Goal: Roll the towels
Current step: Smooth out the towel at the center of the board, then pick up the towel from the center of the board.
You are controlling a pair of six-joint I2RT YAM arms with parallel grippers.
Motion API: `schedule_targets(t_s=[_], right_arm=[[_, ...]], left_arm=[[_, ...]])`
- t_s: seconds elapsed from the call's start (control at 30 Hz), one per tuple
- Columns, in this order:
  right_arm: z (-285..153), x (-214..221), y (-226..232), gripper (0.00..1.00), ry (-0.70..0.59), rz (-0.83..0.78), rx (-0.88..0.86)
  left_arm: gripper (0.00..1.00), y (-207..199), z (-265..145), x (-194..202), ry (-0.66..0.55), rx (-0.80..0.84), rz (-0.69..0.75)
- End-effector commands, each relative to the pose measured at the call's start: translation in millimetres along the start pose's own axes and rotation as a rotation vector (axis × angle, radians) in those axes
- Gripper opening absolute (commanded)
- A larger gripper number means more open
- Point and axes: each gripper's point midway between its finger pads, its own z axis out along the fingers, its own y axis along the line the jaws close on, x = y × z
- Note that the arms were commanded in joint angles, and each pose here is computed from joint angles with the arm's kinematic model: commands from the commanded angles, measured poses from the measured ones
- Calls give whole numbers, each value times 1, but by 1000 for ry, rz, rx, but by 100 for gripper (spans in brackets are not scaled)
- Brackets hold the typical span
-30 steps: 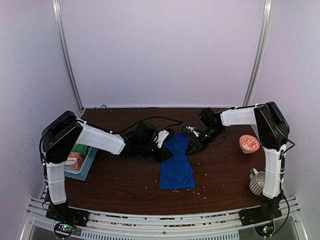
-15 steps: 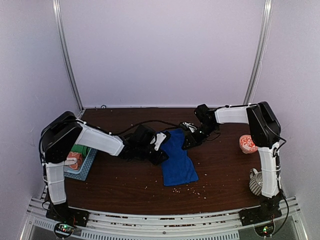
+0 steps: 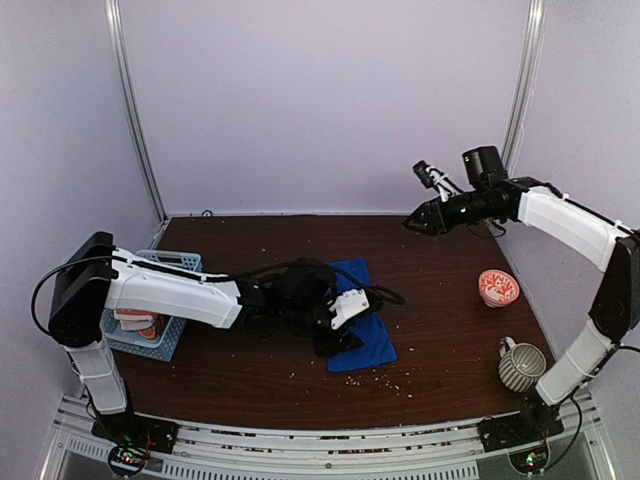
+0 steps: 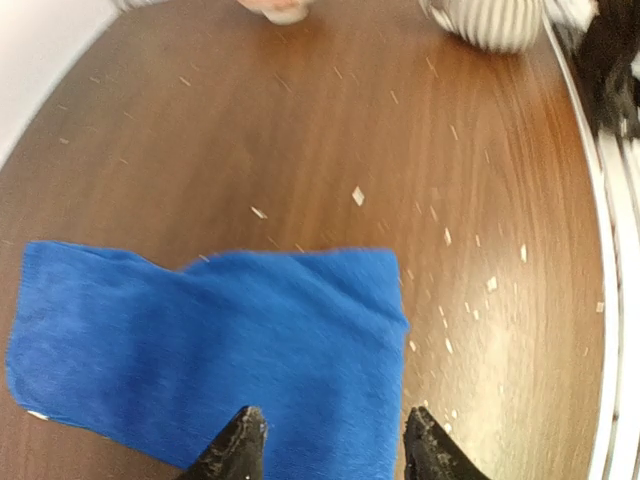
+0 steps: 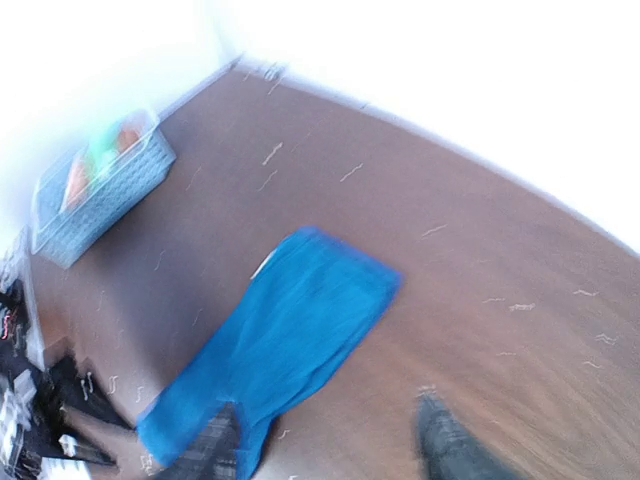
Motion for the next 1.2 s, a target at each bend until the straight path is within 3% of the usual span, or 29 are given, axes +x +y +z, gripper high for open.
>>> schedule_targets(t_s=[0.0, 0.17, 0.3, 0.53, 0.63, 0.77, 0.9, 1.0, 1.17], right_arm=[[-56, -54, -57, 99, -301, 63, 214], [-60, -46, -34, 100, -235, -64, 51], [-69, -23, 1, 86, -189, -165, -74], [-72, 31, 30, 81, -102, -190, -131], [-69, 59, 38, 78, -37, -219, -131], [-64, 103, 50, 74, 69, -253, -158], [-70, 145, 72, 69, 172, -326, -257], [-78, 173, 90, 65, 254, -399, -340], [-56, 198, 95, 61, 320, -515, -270]], left_arm=[[45, -15, 23, 30, 125, 67, 74], [42, -24, 42, 45, 158, 122, 88], [41, -28, 50, 50, 169, 146, 74], [38, -32, 62, 75, 242, 160, 55], [29, -32, 66, 86, 281, 155, 54], [10, -31, 68, 92, 295, 157, 25], [0, -30, 63, 79, 238, 248, -93], [0, -32, 56, 61, 177, 363, -214], [0, -32, 44, 48, 111, 552, -427]])
